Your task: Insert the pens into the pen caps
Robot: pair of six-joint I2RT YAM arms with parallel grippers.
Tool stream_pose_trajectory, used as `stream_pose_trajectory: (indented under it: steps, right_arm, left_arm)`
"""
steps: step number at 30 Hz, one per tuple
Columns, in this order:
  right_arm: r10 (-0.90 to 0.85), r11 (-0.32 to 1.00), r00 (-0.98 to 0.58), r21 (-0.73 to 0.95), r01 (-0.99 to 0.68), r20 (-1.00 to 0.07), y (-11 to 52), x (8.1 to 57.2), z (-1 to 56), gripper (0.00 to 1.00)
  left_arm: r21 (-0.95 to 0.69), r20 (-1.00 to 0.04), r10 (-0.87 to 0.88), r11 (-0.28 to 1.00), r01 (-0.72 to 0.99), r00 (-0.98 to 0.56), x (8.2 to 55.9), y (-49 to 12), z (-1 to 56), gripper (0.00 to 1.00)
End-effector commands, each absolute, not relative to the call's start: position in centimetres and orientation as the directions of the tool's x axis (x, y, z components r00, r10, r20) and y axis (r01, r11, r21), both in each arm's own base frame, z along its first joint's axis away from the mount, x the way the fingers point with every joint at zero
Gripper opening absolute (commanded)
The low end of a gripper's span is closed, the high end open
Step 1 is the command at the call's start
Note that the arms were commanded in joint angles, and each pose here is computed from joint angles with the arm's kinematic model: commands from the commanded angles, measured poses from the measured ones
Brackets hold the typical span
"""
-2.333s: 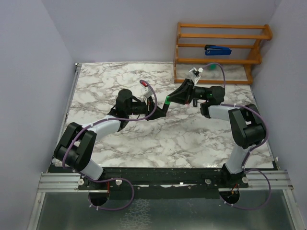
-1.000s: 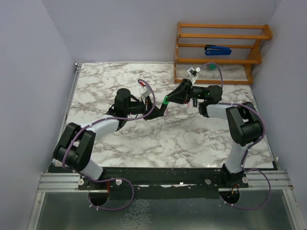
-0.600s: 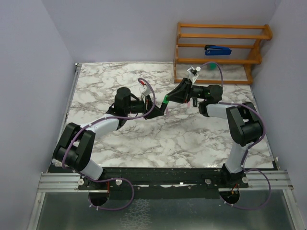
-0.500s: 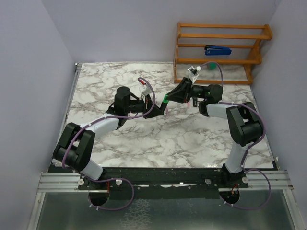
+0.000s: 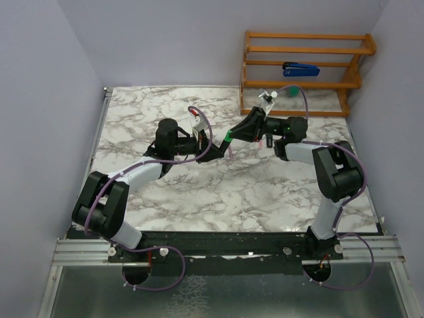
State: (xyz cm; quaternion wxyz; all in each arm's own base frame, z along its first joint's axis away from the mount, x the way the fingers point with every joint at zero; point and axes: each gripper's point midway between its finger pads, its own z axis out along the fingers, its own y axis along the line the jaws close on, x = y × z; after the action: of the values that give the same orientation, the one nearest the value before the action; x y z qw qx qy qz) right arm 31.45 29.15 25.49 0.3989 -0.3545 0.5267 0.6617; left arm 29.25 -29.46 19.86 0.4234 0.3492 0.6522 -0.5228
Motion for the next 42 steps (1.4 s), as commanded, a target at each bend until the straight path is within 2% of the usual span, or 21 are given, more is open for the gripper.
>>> stream_pose_trajectory:
  steps: [1,42]
  right_arm:
    - [-0.053,-0.328,-0.291,0.292,-0.898,-0.955,29.5,25.5,21.1,0.01]
    - [-0.062,-0.346,-0.309,0.311,-0.885,-0.949,30.5,25.5,20.3,0.01]
  left_arm:
    - [-0.063,-0.985,-0.174,0.321,0.945,-0.007,33.3,-28.1,30.9,0.00]
    - [-0.045,-0.980,-0.196,0.337,0.940,0.024,35.0,-27.9,33.0,0.00]
